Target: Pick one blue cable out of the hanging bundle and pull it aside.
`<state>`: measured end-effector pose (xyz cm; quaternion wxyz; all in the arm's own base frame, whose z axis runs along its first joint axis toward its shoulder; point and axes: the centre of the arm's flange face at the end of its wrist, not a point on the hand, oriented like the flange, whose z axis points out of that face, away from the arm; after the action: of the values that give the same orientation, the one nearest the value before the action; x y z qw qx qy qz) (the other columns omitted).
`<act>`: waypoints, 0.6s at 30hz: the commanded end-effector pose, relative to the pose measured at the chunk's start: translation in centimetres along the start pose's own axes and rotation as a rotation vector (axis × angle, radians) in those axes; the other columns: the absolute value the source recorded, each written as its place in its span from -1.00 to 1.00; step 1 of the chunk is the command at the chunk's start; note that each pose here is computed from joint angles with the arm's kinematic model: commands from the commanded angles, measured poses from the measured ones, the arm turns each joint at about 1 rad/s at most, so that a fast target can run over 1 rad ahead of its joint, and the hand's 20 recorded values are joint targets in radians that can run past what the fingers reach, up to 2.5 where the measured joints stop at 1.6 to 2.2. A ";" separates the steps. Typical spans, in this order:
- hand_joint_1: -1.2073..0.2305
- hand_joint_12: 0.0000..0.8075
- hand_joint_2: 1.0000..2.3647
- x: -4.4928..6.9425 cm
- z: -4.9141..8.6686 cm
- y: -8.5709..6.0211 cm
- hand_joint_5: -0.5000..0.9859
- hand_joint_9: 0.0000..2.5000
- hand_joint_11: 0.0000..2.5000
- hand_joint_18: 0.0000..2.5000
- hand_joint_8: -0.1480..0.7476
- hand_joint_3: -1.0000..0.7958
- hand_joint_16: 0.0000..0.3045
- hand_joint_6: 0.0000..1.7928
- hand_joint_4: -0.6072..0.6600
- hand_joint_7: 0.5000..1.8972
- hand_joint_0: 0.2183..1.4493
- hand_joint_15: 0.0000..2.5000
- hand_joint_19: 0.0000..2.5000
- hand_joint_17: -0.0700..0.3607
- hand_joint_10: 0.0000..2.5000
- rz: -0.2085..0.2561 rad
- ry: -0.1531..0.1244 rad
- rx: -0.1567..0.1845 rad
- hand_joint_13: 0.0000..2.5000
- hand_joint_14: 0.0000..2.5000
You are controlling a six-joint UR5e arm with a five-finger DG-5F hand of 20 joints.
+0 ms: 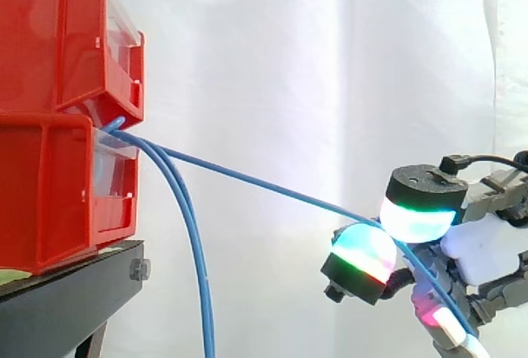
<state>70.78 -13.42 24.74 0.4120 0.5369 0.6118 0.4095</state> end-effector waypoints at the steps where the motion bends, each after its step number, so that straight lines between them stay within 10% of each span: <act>1: -0.34 -0.03 -0.56 0.0 0.1 0.1 -0.34 -0.15 -0.70 -0.26 0.04 0.03 -0.57 -0.03 -0.47 -0.18 -0.52 -0.57 -0.64 0.01 -0.99 -0.004 -0.002 -0.010 -0.18 -0.99; 18: -0.21 -0.13 -0.98 0.5 0.2 -0.1 -0.41 -0.21 -0.65 -0.43 -0.05 -0.09 -0.64 -0.01 -0.25 -0.24 -0.46 -0.54 -0.57 -0.10 -0.99 -0.005 0.005 -0.010 -0.28 -0.98</act>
<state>70.97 -12.90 24.65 0.4147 0.5320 0.6116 0.4134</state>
